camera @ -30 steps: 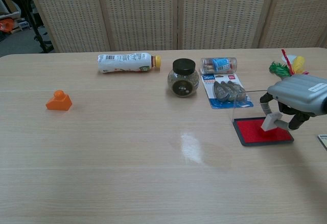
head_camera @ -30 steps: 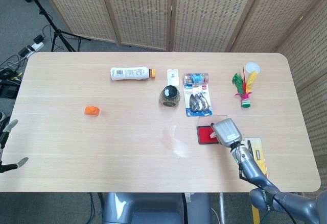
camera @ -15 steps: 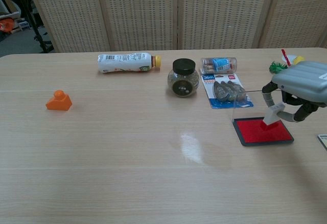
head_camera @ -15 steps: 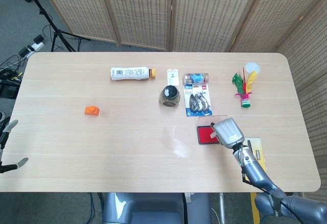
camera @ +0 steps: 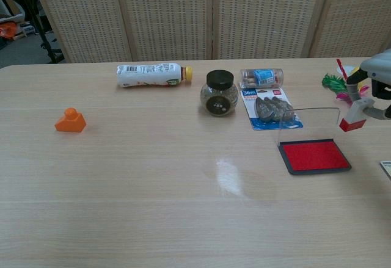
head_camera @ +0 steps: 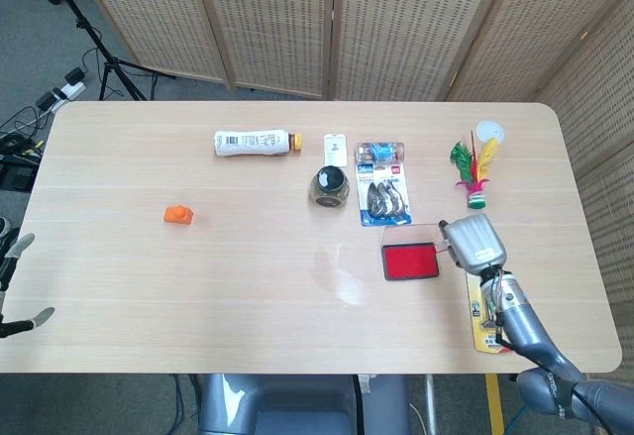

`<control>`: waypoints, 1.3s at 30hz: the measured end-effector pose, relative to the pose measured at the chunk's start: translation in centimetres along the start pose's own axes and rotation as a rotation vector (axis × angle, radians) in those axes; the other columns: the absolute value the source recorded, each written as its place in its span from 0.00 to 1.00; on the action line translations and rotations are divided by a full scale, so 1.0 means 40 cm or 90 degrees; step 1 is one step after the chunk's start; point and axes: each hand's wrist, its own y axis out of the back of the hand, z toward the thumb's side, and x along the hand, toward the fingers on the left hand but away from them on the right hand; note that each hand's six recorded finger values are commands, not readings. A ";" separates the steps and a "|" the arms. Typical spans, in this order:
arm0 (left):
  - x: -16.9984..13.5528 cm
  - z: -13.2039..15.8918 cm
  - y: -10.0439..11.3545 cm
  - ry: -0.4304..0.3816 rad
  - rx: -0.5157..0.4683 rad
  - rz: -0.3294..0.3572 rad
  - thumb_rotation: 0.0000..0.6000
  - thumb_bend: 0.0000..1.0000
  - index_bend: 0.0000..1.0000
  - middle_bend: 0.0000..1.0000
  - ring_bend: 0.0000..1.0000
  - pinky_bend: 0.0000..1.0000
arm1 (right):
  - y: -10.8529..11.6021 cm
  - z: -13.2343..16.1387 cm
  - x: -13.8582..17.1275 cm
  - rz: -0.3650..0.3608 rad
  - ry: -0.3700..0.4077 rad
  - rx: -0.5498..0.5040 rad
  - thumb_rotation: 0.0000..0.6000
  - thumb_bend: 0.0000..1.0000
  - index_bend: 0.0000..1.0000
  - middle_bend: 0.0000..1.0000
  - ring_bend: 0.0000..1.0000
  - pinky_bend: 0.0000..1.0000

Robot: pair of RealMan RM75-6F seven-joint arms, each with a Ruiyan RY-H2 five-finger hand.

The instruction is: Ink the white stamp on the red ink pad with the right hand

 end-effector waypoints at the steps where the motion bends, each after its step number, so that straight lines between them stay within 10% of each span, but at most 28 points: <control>1: 0.000 0.001 -0.001 0.000 0.001 -0.001 1.00 0.00 0.00 0.00 0.00 0.00 | -0.008 -0.017 -0.003 0.005 -0.010 0.000 1.00 0.50 0.53 0.97 1.00 1.00; 8: 0.003 0.004 -0.008 0.002 0.009 -0.003 1.00 0.00 0.00 0.00 0.00 0.00 | -0.083 -0.106 -0.025 0.048 -0.056 -0.026 1.00 0.50 0.53 0.97 1.00 1.00; 39: 0.005 0.006 -0.014 0.004 0.013 -0.008 1.00 0.00 0.00 0.00 0.00 0.00 | -0.188 -0.095 -0.036 0.056 -0.024 -0.066 1.00 0.46 0.51 0.96 1.00 1.00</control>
